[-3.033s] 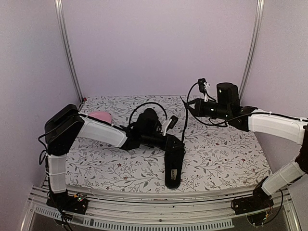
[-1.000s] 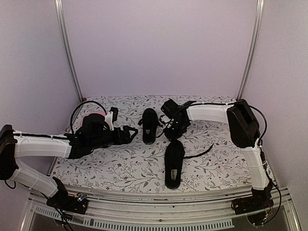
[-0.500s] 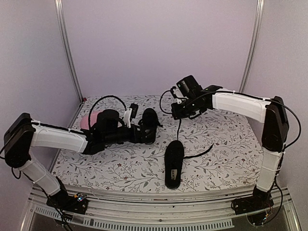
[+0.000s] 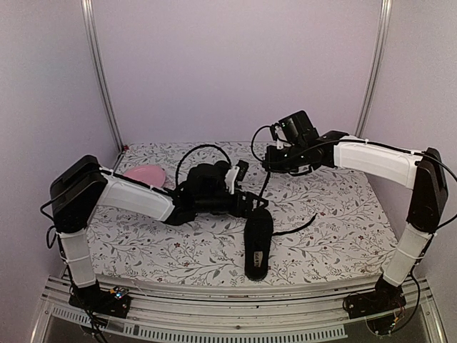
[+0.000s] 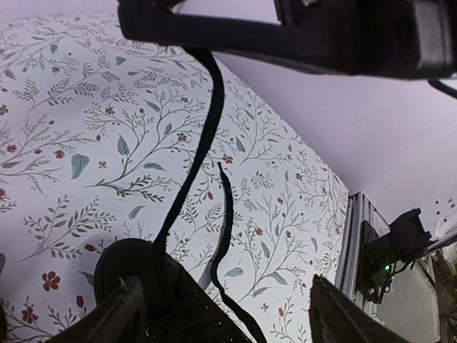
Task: Tie the shoes
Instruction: Pass from the right arm to the left
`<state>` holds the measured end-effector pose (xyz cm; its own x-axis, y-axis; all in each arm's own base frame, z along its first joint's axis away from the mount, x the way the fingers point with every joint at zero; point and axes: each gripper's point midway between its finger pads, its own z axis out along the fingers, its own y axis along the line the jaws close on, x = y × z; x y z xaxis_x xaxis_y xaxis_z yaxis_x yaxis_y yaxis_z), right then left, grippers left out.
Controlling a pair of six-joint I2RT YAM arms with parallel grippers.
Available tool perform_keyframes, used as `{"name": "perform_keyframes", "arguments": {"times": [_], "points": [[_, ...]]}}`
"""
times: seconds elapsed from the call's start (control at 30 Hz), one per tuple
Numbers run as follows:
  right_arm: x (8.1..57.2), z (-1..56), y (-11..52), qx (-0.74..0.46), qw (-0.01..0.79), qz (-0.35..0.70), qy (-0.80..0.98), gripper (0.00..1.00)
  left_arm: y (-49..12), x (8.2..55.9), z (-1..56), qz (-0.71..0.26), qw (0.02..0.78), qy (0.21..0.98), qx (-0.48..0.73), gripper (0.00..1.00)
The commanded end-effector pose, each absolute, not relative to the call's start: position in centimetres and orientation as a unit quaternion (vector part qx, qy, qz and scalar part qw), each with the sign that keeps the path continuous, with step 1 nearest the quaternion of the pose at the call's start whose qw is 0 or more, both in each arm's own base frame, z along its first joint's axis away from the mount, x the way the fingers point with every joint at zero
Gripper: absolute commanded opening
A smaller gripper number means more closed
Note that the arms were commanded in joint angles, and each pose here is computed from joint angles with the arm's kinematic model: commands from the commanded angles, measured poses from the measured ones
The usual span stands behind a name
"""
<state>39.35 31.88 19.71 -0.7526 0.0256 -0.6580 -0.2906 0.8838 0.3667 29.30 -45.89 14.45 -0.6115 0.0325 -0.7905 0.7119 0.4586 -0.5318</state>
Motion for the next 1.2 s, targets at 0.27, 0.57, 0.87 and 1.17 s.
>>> {"name": "perform_keyframes", "arguments": {"times": [0.27, 0.57, 0.87, 1.17], "points": [[38.9, 23.6, 32.1, -0.058, 0.376, 0.276, 0.882, 0.02, -47.5, 28.6, 11.1, -0.446, 0.341, 0.789, 0.249, 0.59], [38.8, 24.1, 31.9, -0.056, 0.381, 0.282, 0.879, 0.02, -48.0, 27.6, 11.3, -0.454, 0.338, 0.784, 0.255, 0.19], [39.5, 22.4, 31.9, -0.052, 0.376, 0.268, 0.886, 0.02, -47.3, 27.1, 13.4, -0.469, 0.354, 0.769, 0.251, 0.00], [39.4, 15.4, 24.4, 0.037, 0.339, 0.165, 0.926, 0.71, -45.6, 25.7, 12.9, -0.464, 0.323, 0.789, 0.241, 0.00]]}}
